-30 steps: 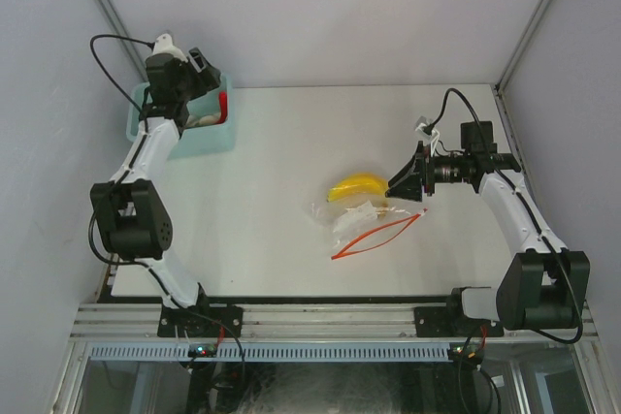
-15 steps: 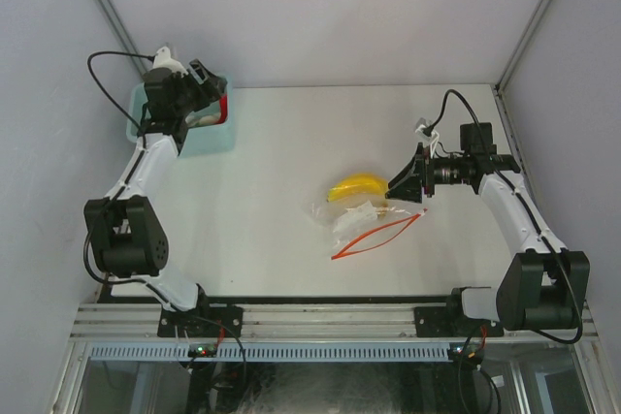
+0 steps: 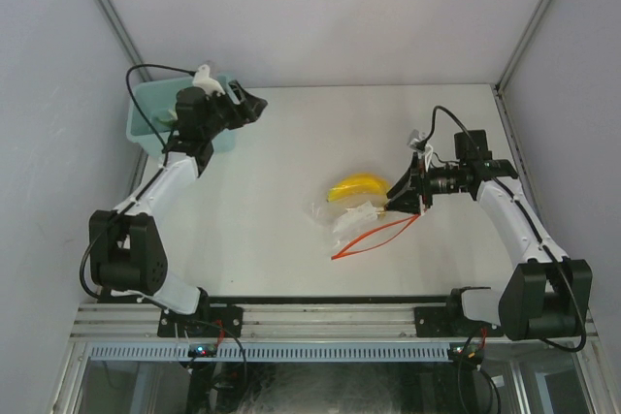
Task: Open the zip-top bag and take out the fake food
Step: Pick up the fake fruit from the zipper food storage bag.
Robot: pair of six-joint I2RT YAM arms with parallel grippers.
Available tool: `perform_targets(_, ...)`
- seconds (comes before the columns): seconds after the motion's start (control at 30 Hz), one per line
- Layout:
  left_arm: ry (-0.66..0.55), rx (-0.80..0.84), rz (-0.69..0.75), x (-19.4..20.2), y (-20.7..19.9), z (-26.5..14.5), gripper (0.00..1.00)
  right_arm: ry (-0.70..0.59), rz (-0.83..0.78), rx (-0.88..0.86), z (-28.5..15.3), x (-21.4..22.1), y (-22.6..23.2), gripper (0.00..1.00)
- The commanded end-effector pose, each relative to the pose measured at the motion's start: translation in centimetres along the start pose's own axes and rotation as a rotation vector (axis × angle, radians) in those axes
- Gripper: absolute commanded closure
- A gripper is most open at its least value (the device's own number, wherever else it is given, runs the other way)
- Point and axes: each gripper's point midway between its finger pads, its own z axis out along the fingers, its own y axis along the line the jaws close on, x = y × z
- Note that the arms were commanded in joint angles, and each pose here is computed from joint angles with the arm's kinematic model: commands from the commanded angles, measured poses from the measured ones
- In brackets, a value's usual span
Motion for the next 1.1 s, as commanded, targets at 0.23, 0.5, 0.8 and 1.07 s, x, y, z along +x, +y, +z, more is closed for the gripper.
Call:
perform_targets(0.23, 0.126, 0.25, 0.115, 6.5, -8.6, 0.4, 0.25, 0.185, -0.265, -0.032, 1.3, 4.0, 1.8, 0.58)
perform_targets(0.5, 0.287, 0.32, 0.103, 13.7, -11.6, 2.1, 0.25, 0.322, -0.369, -0.059, 2.8, 7.8, 2.0, 0.81)
perform_targets(0.8, 0.418, 0.355, 0.092, 20.7, -13.7, 4.0, 0.23, 0.458, -0.405, 0.053, 3.6, 11.3, -1.0, 0.94)
perform_targets(1.07, 0.516, 0.378, 0.058, 25.9, -14.1, 4.4, 0.22, 0.462, -0.328, 0.307, 3.5, 10.4, -5.5, 0.95)
